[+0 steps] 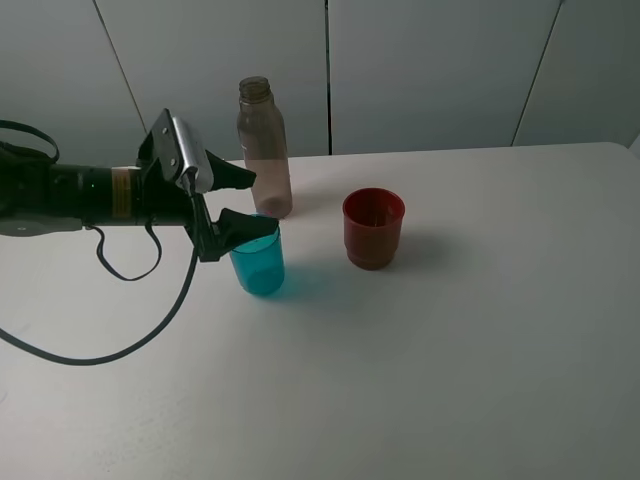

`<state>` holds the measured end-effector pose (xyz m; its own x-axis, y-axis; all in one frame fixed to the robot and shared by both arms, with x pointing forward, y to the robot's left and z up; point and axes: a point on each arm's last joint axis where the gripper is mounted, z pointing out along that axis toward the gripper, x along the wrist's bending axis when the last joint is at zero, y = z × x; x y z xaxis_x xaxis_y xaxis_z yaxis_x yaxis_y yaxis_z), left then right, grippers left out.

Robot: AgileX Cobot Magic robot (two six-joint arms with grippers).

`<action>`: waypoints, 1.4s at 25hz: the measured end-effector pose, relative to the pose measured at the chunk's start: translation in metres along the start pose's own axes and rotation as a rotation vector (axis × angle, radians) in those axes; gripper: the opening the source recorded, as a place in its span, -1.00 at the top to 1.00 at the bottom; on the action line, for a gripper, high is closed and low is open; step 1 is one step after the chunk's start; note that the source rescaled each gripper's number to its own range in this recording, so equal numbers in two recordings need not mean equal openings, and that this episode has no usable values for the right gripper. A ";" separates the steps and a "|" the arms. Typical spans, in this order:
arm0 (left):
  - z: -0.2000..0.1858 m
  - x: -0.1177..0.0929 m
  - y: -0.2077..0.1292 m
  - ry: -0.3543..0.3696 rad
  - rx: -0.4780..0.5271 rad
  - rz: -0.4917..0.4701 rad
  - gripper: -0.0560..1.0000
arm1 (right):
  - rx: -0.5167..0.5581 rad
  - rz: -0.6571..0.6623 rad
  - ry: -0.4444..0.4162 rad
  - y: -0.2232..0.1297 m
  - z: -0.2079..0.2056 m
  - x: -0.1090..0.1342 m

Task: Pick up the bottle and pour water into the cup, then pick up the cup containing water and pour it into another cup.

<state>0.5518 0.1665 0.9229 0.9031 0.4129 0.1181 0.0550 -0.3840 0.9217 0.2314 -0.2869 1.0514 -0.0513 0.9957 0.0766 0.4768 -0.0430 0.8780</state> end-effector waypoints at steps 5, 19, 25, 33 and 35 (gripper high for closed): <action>-0.015 0.004 0.026 0.080 0.004 -0.055 -0.88 | 0.000 0.000 0.000 0.000 0.000 0.000; -0.067 -0.045 0.109 0.487 0.119 -0.152 -0.88 | 0.000 0.000 0.000 0.000 0.000 0.000; -0.113 -0.073 0.127 0.540 0.217 -0.253 -0.88 | 0.000 0.000 0.000 0.000 0.000 0.000; -0.192 -0.100 0.124 0.719 0.364 -0.475 -0.90 | 0.000 0.000 0.000 0.000 0.000 0.000; -0.208 -0.107 0.123 0.741 0.369 -0.506 -0.90 | 0.000 0.000 0.000 0.000 0.000 0.000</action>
<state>0.3731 0.2465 1.1008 0.2452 0.9677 0.0591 0.6071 -0.2008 0.7688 0.2314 -0.2869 1.0514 -0.0513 0.9957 0.0766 0.4768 -0.0430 0.8780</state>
